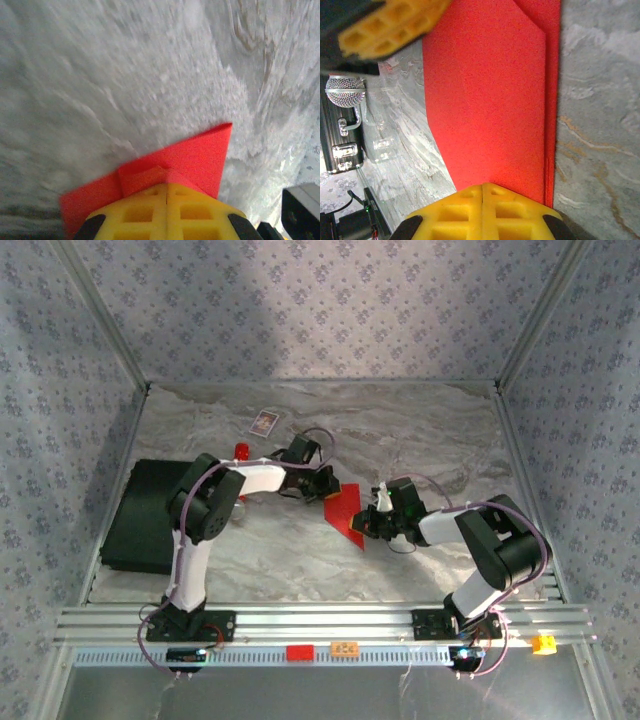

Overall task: Fold a paper plane with a square sheet of paper (pick it up from the middle)
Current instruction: Fourth fold the wing at the center of the table.

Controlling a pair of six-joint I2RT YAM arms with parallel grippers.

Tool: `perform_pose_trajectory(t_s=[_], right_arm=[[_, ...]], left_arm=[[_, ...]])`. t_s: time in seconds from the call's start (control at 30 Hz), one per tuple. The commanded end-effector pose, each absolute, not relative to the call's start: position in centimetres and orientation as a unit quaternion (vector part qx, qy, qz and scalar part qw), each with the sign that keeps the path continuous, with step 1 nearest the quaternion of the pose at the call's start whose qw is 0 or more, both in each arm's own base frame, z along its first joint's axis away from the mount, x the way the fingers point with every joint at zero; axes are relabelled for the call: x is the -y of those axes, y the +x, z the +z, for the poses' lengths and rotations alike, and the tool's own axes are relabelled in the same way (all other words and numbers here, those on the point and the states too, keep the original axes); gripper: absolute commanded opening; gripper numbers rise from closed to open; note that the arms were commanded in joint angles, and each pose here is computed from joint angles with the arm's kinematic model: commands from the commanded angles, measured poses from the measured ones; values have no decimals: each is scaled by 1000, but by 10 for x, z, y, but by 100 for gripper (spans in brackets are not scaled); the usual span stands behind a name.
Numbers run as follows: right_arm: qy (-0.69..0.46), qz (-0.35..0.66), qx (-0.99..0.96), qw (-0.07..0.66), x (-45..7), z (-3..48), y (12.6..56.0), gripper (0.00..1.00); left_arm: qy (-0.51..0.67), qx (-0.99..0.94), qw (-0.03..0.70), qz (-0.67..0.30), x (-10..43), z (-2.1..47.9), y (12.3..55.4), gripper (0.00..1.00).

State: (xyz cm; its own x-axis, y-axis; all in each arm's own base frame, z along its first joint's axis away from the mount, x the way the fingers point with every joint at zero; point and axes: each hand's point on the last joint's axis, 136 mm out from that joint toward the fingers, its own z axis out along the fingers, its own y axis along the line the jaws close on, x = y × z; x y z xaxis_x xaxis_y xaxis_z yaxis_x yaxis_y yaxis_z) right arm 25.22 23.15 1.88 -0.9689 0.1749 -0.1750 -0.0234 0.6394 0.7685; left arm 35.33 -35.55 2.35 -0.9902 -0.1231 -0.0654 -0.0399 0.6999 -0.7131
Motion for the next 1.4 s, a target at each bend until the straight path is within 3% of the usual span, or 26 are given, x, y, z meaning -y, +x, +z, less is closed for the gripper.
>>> perform_pose_trajectory(t_s=[0.0,0.3,0.53,0.7,1.0,1.37], right_arm=[[77,349,-933,40,-203,-28,214,0],[71,355,-931,35,-204,-27,213,0],[56,357,-932,33,-202,-20,213,0],[57,359,-931,37,-201,-17,216,0],[61,358,-931,36,-199,-18,216,0],[43,396,-915,64,-217,18,238,0]], left_arm=[[-82,-939,96,-321,317,1,390,0],[-89,-939,104,-316,310,11,404,0],[-74,-924,146,-345,314,62,405,0],[-35,-914,148,-375,333,79,380,1],[26,-909,81,-408,375,43,330,0],[-15,-932,46,-359,352,-10,317,0]])
